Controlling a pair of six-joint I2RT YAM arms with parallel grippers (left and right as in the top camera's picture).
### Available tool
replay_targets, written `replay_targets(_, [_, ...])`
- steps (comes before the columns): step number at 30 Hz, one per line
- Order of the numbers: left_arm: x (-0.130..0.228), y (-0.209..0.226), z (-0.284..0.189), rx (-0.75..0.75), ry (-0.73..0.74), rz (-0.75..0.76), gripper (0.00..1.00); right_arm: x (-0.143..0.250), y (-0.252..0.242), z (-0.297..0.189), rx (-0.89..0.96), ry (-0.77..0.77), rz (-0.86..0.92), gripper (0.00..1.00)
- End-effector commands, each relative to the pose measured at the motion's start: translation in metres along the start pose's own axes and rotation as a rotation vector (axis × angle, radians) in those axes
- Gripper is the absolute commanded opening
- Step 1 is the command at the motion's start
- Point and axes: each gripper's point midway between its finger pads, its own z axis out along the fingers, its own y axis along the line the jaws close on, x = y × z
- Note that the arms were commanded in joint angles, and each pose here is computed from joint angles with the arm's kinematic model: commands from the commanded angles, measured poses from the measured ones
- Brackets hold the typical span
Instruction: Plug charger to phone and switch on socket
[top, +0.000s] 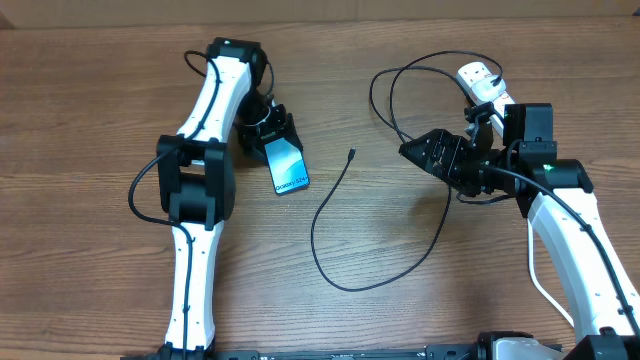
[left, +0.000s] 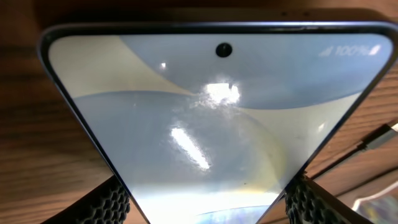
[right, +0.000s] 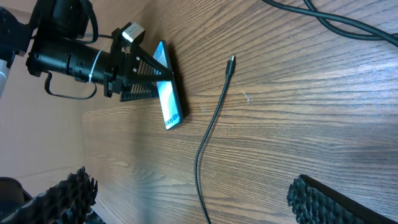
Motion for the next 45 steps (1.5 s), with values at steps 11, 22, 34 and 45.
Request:
replay_targets(11, [-0.015,0.020,0.011,-0.312,-0.134,-0.002,0.87,-0.003,0.005,-0.002,-0.014,-0.001,0.000,1.00])
replay_targets(22, [0.003,0.027,0.007,-0.486,-0.159,-0.083,0.94,-0.003,0.004,-0.002,-0.011,0.001,0.002,1.00])
replay_targets(34, [0.084,-0.040,-0.089,-0.446,-0.397,0.035,0.91,-0.007,-0.007,-0.002,0.051,-0.025,0.005,1.00])
replay_targets(45, [0.107,-0.024,-0.094,-0.314,-0.509,0.084,0.98,-0.010,-0.013,-0.003,0.090,-0.046,0.003,1.00])
